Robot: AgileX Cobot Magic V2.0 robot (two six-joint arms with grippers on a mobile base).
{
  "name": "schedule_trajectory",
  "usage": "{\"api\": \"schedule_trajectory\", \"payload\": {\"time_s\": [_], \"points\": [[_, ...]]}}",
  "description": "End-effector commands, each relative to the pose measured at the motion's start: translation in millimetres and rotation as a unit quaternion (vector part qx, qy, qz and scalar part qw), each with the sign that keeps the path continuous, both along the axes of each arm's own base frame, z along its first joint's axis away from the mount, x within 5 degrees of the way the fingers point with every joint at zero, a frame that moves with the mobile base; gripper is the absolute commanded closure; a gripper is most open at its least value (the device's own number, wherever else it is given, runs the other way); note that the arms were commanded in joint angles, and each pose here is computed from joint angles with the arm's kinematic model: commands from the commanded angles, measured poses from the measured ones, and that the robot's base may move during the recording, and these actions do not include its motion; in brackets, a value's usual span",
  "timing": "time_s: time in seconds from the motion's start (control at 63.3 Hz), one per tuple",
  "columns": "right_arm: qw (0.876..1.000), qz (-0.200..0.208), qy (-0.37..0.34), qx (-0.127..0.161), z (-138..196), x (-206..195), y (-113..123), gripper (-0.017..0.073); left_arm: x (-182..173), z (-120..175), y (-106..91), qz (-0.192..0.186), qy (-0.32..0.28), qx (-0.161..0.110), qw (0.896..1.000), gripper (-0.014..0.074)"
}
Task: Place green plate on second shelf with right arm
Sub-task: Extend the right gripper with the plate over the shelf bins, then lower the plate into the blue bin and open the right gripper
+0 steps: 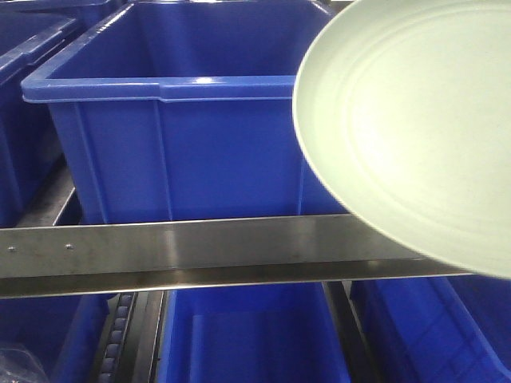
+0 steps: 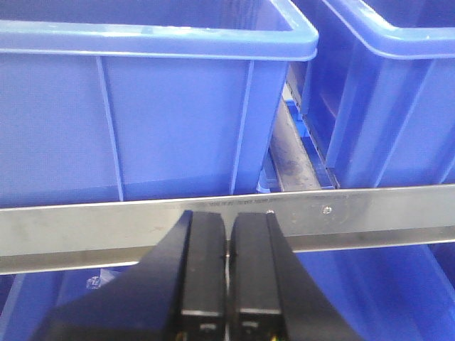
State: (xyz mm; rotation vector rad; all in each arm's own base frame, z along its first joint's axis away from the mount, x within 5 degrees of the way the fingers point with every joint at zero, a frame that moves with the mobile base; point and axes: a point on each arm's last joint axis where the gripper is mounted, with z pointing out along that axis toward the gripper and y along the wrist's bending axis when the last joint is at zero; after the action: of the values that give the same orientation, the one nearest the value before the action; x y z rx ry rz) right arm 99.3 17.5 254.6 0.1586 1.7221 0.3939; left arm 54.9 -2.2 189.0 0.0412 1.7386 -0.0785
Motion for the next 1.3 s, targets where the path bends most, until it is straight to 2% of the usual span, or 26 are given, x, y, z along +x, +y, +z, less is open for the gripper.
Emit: {"api": "schedule_trajectory", "payload": {"time_s": [0.0, 0.379, 0.49, 0.68, 0.822, 0.996, 1.154, 1.28], "points": [[0.997, -0.003, -0.075, 0.016, 22.1, 1.4, -0.3, 0.0505, 0.7, -4.6, -1.9, -0.009, -0.033, -0.011, 0.999, 0.0469], [0.997, 0.000, -0.072, 0.016, 25.6, 2.7, 0.5, 0.0505, 0.7, -4.6, -1.9, -0.009, -0.033, -0.011, 0.999, 0.0469], [0.997, 0.000, -0.073, 0.016, 43.0, 10.6, 1.9, 0.0505, 0.7, -4.6, -1.9, -0.009, -0.033, -0.011, 0.999, 0.0469], [0.997, 0.006, -0.078, 0.017, 94.3, 44.9, 9.7, 0.0505, 0.7, -4.6, -1.9, -0.009, -0.033, -0.011, 0.999, 0.0469], [0.997, 0.042, -0.066, 0.017, 121.1, 86.5, 31.7, 0.0505, 0.7, -4.6, -1.9, -0.009, -0.033, -0.011, 0.999, 0.0469], [0.994, 0.083, -0.063, 0.020, 151.3, 148.7, 70.4, 0.0505, 0.7, -4.6, -1.9, -0.009, -0.033, -0.011, 0.999, 0.0469], [0.993, 0.102, -0.064, 0.018, 163.4, 204.9, 103.7, 0.0505, 0.7, -4.6, -1.9, -0.009, -0.033, -0.011, 0.999, 0.0469], [0.992, 0.113, -0.050, 0.014, 160.5, 246.3, 129.3, 0.0505, 0.7, -4.6, -1.9, -0.009, -0.033, -0.011, 0.999, 0.0469]]}}
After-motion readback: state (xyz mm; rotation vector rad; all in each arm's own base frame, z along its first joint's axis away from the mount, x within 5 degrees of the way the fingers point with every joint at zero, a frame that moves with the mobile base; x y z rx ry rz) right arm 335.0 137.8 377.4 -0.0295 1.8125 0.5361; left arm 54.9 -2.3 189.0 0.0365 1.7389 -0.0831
